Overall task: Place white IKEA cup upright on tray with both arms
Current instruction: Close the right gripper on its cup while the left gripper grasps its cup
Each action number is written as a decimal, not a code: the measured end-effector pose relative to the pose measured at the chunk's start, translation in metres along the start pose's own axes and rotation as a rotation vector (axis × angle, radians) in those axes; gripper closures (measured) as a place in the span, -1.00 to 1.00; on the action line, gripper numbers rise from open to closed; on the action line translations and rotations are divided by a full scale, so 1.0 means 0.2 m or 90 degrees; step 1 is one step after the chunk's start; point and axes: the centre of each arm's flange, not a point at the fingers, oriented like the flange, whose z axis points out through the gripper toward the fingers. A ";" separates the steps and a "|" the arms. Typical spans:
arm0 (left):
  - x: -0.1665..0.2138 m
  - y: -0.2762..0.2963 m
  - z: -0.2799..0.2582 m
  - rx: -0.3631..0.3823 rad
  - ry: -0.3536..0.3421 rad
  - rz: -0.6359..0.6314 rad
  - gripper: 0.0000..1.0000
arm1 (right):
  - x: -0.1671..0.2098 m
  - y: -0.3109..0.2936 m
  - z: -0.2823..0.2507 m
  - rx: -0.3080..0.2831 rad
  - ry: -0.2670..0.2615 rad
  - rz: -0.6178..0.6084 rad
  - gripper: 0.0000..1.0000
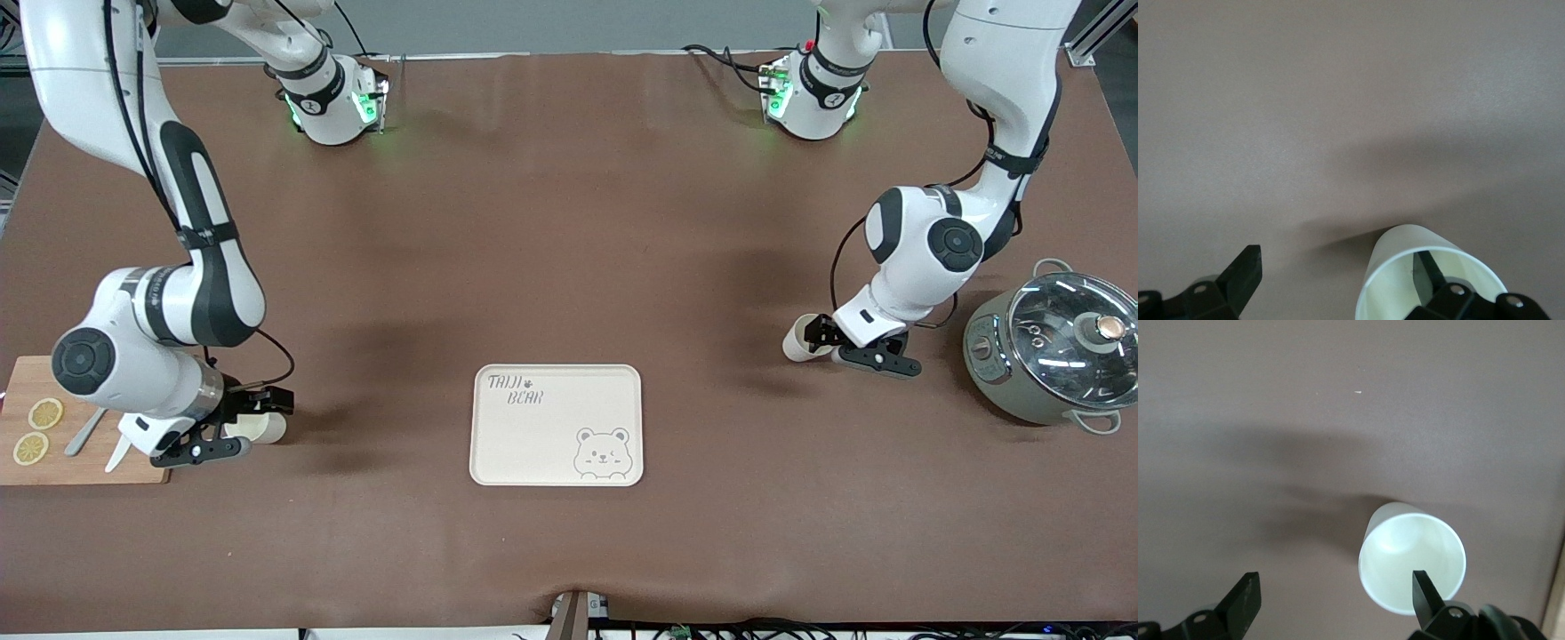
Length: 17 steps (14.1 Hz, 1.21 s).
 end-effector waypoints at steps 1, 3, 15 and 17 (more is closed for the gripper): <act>-0.01 0.00 0.01 0.000 0.001 0.000 -1.00 | 0.00 0.00 0.03 -0.001 0.003 0.001 -1.00; -0.03 0.01 0.03 0.001 0.009 -0.002 -0.97 | 0.01 0.01 0.08 -0.003 0.007 0.001 -1.00; 0.00 0.13 -0.03 -0.007 0.038 -0.040 0.91 | -0.01 0.07 0.22 -0.004 -0.018 -0.029 0.23; 0.07 0.21 -0.11 -0.018 0.028 -0.066 0.91 | -0.02 0.10 0.22 -0.005 -0.018 -0.033 0.67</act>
